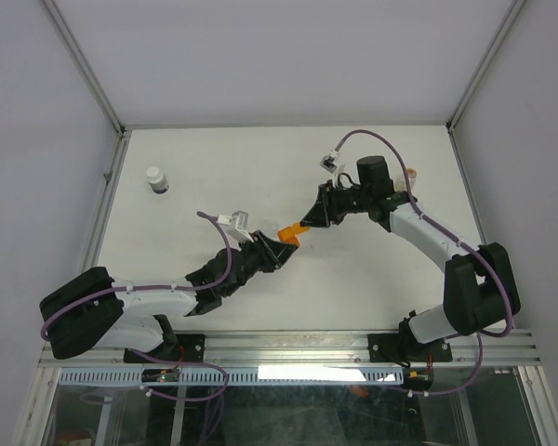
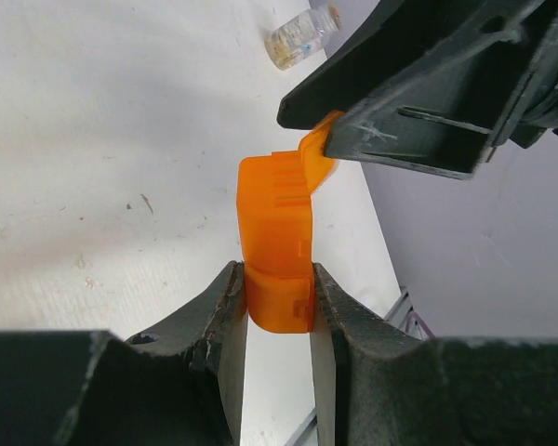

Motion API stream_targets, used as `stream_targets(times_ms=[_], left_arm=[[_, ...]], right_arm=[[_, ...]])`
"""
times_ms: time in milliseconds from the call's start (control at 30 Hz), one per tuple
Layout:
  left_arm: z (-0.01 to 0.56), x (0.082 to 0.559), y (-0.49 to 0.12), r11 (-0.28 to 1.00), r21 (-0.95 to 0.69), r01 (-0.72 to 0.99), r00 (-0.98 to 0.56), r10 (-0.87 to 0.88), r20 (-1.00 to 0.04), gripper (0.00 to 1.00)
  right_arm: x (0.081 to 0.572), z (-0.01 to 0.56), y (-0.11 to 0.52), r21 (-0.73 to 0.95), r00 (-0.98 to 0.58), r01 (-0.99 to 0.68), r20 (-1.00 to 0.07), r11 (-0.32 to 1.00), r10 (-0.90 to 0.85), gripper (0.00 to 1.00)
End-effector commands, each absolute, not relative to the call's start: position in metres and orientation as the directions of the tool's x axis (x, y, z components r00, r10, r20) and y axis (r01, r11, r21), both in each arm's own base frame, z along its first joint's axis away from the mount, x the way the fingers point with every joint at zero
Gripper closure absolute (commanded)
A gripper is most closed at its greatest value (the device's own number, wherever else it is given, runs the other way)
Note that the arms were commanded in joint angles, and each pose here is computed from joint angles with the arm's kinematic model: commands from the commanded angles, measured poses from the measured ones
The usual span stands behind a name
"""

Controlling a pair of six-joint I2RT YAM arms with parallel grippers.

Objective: Sort the pills into containers
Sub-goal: Open the pill container at the center of the board.

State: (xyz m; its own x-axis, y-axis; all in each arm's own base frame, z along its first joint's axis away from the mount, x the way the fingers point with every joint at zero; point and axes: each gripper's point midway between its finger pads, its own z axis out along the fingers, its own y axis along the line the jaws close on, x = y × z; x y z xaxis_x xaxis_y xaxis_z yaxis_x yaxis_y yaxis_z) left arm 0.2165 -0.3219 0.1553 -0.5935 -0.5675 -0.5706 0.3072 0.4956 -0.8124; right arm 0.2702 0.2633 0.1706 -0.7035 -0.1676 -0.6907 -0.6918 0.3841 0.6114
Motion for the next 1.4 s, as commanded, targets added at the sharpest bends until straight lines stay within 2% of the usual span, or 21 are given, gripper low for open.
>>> stream_targets(times_ms=[0, 33, 133, 267, 367, 533, 633, 700, 800, 1067, 1233, 1367], left_arm=[[0.189, 0.211, -0.325, 0.393, -0.832, 0.392, -0.575, -0.601, -0.555, 1.0], [0.19, 0.21, -0.326, 0.38, -0.835, 0.398, -0.581, -0.6, -0.55, 1.0], [0.195, 0.207, -0.328, 0.33, -0.845, 0.421, -0.6, -0.597, -0.532, 1.0], [0.2, 0.203, -0.328, 0.287, -0.852, 0.439, -0.614, -0.596, -0.517, 1.0], [0.203, 0.202, -0.326, 0.268, -0.854, 0.446, -0.615, -0.601, -0.51, 1.0], [0.204, 0.201, -0.325, 0.253, -0.86, 0.442, -0.622, -0.604, -0.498, 1.0], [0.206, 0.202, -0.325, 0.244, -0.862, 0.444, -0.623, -0.608, -0.493, 1.0], [0.208, 0.201, -0.326, 0.236, -0.862, 0.449, -0.623, -0.609, -0.491, 1.0], [0.211, 0.2, -0.327, 0.225, -0.861, 0.457, -0.626, -0.607, -0.49, 1.0], [0.217, 0.199, -0.329, 0.203, -0.858, 0.472, -0.627, -0.606, -0.489, 1.0], [0.216, 0.2, -0.33, 0.207, -0.856, 0.474, -0.624, -0.607, -0.493, 1.0], [0.211, 0.2, -0.33, 0.21, -0.86, 0.465, -0.634, -0.599, -0.489, 0.9]], right_arm=[[0.274, 0.183, 0.264, 0.563, -0.651, -0.74, -0.738, 0.369, -0.179, 0.65], [0.272, 0.184, 0.265, 0.568, -0.65, -0.744, -0.737, 0.351, -0.186, 0.71], [0.263, 0.187, 0.27, 0.602, -0.657, -0.748, -0.729, 0.279, -0.192, 0.78], [0.25, 0.196, 0.273, 0.634, -0.661, -0.75, -0.724, 0.187, -0.198, 0.79], [0.252, 0.199, 0.271, 0.624, -0.651, -0.758, -0.735, 0.189, -0.188, 0.71], [0.248, 0.211, 0.266, 0.645, -0.658, -0.753, -0.735, 0.132, -0.165, 0.48], [0.242, 0.221, 0.262, 0.669, -0.671, -0.74, -0.728, 0.07, -0.141, 0.43], [0.238, 0.225, 0.262, 0.685, -0.682, -0.728, -0.719, 0.035, -0.135, 0.43], [0.237, 0.225, 0.263, 0.701, -0.697, -0.713, -0.705, 0.024, -0.133, 0.46], [0.234, 0.225, 0.265, 0.736, -0.728, -0.677, -0.67, 0.001, -0.145, 0.71], [0.233, 0.223, 0.266, 0.755, -0.746, -0.655, -0.649, -0.009, -0.151, 1.0], [0.234, 0.223, 0.267, 0.764, -0.754, -0.646, -0.639, -0.009, -0.151, 1.0]])
